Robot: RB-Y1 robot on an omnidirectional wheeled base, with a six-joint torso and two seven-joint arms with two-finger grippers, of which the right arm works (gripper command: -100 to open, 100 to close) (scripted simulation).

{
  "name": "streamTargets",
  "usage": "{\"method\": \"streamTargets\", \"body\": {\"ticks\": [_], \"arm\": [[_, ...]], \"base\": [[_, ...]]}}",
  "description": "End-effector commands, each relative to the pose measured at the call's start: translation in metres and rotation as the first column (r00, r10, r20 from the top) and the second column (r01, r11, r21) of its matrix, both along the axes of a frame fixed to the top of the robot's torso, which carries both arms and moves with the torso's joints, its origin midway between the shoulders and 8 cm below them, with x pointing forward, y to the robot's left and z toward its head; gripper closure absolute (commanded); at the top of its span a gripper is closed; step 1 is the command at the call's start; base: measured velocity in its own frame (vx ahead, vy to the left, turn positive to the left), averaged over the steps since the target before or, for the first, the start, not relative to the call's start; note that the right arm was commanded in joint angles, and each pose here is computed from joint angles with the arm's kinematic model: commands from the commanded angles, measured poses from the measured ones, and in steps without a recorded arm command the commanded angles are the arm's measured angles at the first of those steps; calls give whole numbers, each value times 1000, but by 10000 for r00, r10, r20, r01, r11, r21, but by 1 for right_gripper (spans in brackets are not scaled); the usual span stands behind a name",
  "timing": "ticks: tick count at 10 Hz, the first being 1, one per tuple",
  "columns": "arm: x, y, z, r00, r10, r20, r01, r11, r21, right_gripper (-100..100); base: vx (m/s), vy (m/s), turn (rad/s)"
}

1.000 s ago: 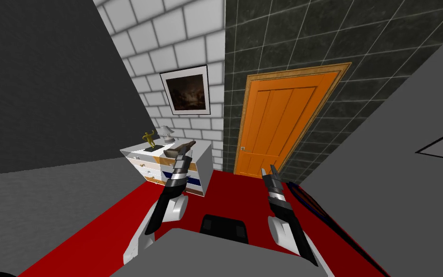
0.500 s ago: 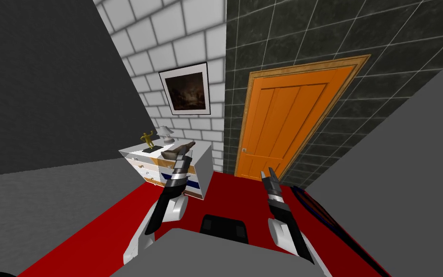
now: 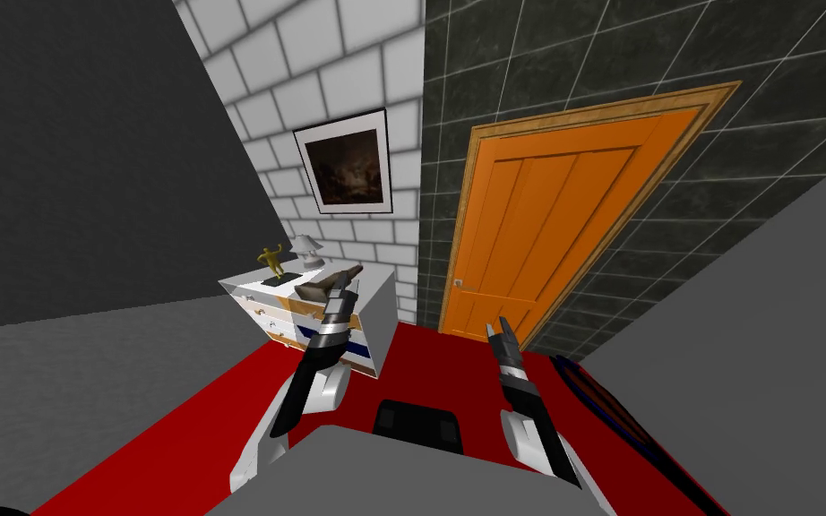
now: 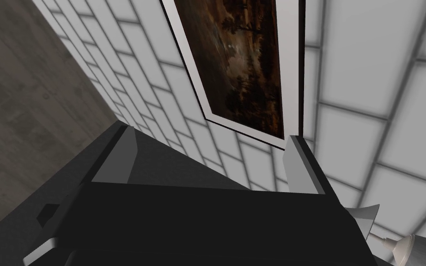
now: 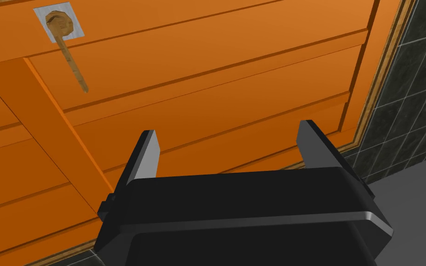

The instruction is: Pull the door open

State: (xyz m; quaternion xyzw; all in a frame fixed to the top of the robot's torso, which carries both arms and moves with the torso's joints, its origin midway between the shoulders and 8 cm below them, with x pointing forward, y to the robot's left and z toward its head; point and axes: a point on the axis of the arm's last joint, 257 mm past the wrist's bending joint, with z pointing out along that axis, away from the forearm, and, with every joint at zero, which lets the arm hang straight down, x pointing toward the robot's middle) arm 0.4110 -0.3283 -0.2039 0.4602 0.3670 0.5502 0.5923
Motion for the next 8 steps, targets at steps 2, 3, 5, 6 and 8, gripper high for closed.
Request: {"method": "streamTargets", "body": {"ticks": [2, 3, 5, 6, 8], "arm": [[-1, -6, -21, 9995, -49, -313, 48, 10000, -45, -100], [-1, -8, -28, 9991, -69, -423, 66, 10000, -60, -100], [-1, -12, -44, 9977, -114, -673, 108, 9999, -87, -100], [-2, -14, -51, 9968, -136, -790, 129, 9999, -102, -100], [-3, -19, -65, 9946, -184, -1017, 172, 9998, -126, -100]], "base": [[87, -10, 41], [94, -5, 35], [94, -16, 33], [104, -14, 43], [104, -30, 37]]}}
